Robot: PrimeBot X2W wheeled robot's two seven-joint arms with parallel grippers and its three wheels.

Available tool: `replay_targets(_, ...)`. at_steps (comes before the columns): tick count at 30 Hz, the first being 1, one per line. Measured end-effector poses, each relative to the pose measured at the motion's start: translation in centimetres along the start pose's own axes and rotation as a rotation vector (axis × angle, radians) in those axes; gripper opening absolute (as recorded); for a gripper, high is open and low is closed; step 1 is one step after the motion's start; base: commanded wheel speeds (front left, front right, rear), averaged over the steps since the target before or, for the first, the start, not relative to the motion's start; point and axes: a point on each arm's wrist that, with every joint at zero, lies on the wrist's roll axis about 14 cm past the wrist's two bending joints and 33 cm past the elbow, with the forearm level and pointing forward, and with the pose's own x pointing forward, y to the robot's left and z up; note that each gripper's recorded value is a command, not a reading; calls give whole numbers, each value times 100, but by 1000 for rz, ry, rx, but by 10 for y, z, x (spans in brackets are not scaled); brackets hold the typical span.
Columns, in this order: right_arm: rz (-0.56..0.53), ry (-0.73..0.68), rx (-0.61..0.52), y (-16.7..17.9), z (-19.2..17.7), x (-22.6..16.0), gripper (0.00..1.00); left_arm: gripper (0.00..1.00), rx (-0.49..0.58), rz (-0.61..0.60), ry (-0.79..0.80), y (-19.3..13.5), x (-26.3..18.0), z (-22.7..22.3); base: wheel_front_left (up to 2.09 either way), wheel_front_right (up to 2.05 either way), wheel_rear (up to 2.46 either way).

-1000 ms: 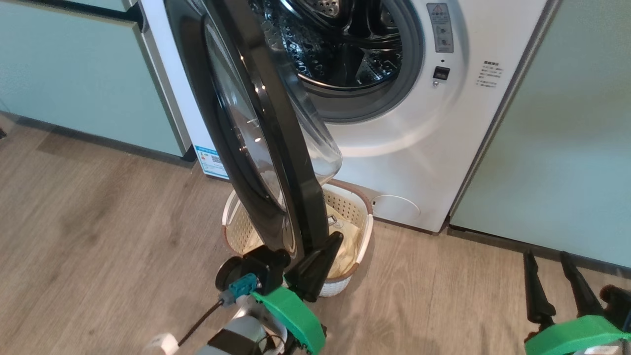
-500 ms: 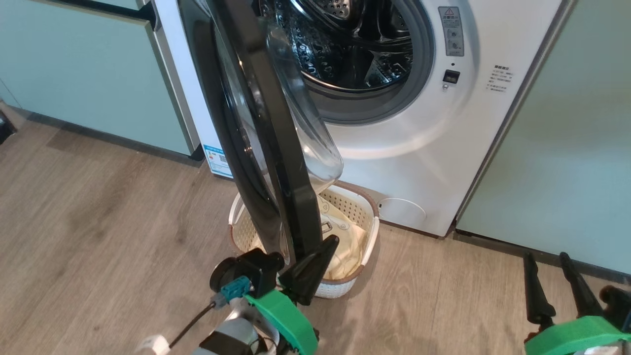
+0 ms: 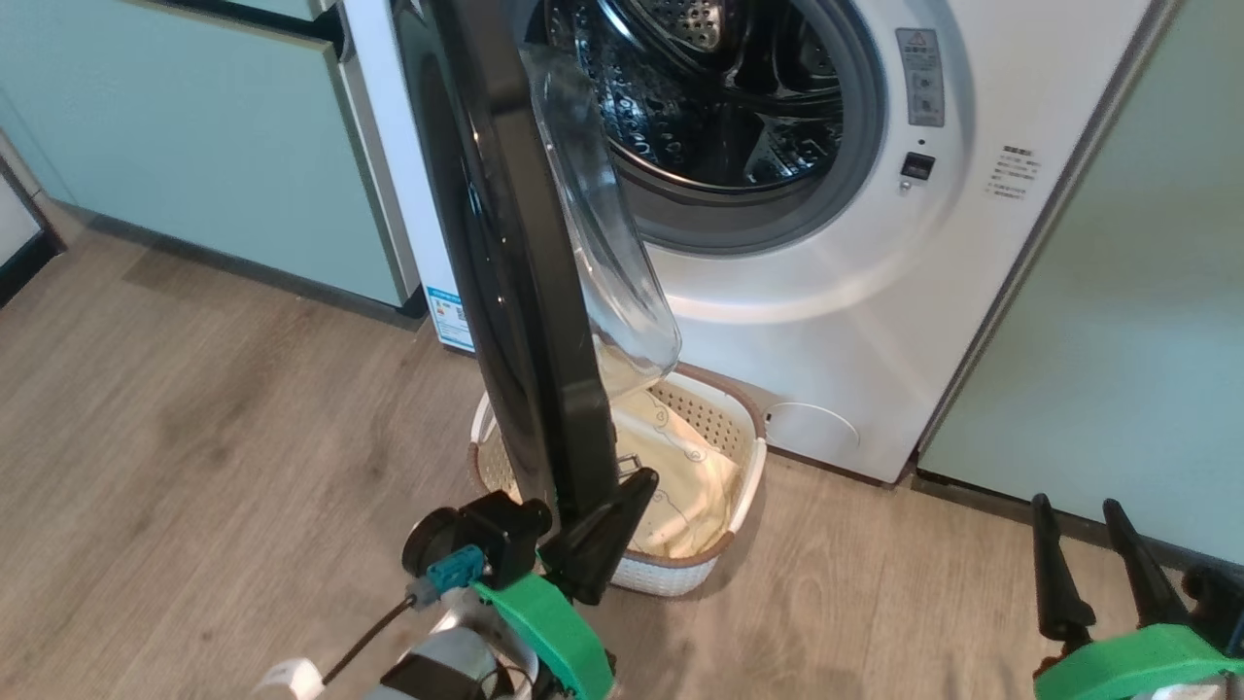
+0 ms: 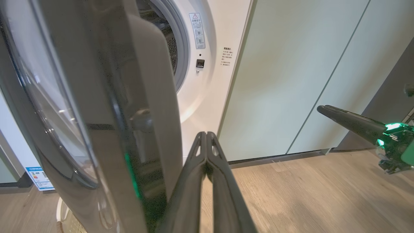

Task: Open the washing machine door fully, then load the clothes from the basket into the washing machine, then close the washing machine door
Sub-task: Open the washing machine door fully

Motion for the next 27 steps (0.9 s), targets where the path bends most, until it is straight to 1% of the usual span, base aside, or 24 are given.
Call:
replay_targets(9,33,4,0,10,-1,6,100,0,18,50,-18,17,-8,10,0,0,0)
replay_targets(17,54,15,0,17,-5,9,100,0,41,62,-26,26,-17,20,0,0,0)
replay_targets(27,87,19,6,30,-6,16,100,0,24,130,-23,40,-36,25,0,0,0)
